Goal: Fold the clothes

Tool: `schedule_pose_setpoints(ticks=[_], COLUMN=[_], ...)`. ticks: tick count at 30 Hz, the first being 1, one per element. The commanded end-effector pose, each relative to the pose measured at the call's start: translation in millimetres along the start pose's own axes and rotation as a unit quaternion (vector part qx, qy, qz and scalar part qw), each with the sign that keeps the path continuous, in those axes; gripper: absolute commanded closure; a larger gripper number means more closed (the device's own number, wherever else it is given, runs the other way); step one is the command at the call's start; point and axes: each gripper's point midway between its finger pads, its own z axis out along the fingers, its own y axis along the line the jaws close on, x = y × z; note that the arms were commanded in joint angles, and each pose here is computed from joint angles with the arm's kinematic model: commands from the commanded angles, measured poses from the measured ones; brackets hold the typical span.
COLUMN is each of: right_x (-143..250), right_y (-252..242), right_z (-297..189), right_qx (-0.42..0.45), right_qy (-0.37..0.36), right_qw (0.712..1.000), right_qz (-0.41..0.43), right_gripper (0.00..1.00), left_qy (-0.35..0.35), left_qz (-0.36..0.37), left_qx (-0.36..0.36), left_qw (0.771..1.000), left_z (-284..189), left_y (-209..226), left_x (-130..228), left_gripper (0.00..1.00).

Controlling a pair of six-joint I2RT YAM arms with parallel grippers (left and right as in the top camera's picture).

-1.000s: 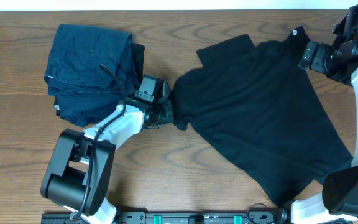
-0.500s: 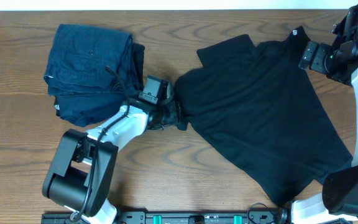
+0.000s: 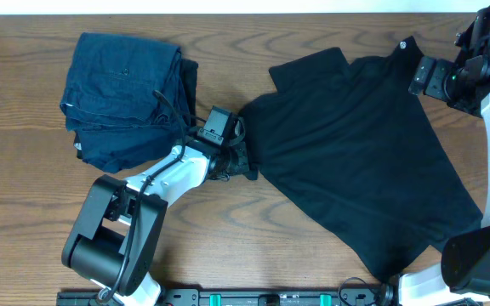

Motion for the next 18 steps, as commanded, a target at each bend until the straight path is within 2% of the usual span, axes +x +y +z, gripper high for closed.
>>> schedule_pose_setpoints(ticks=[1, 10, 18], right_x=[-0.1, -0.1, -0.1], right_y=[-0.1, -0.1, -0.1], right_z=[-0.5, -0.5, -0.5], right_qx=[0.003, 0.003, 0.003], right_qy=[-0.001, -0.001, -0.001], right_qw=[1.0, 1.0, 1.0], right_qz=[0.001, 0.001, 0.001], right_gripper=[0.01, 0.01, 0.01], left_qy=[-0.009, -0.049, -0.041], left_qz=[0.035, 0.114, 0.179], left_qx=[-0.002, -0.083, -0.101], left_qw=[0.999, 0.989, 0.978], left_z=[-2.5, -49.2, -66.9], left_y=[-2.9, 0.7, -9.3], left_x=[-6.4, -33.2, -41.0], left_gripper=[0.94, 0.94, 0.94])
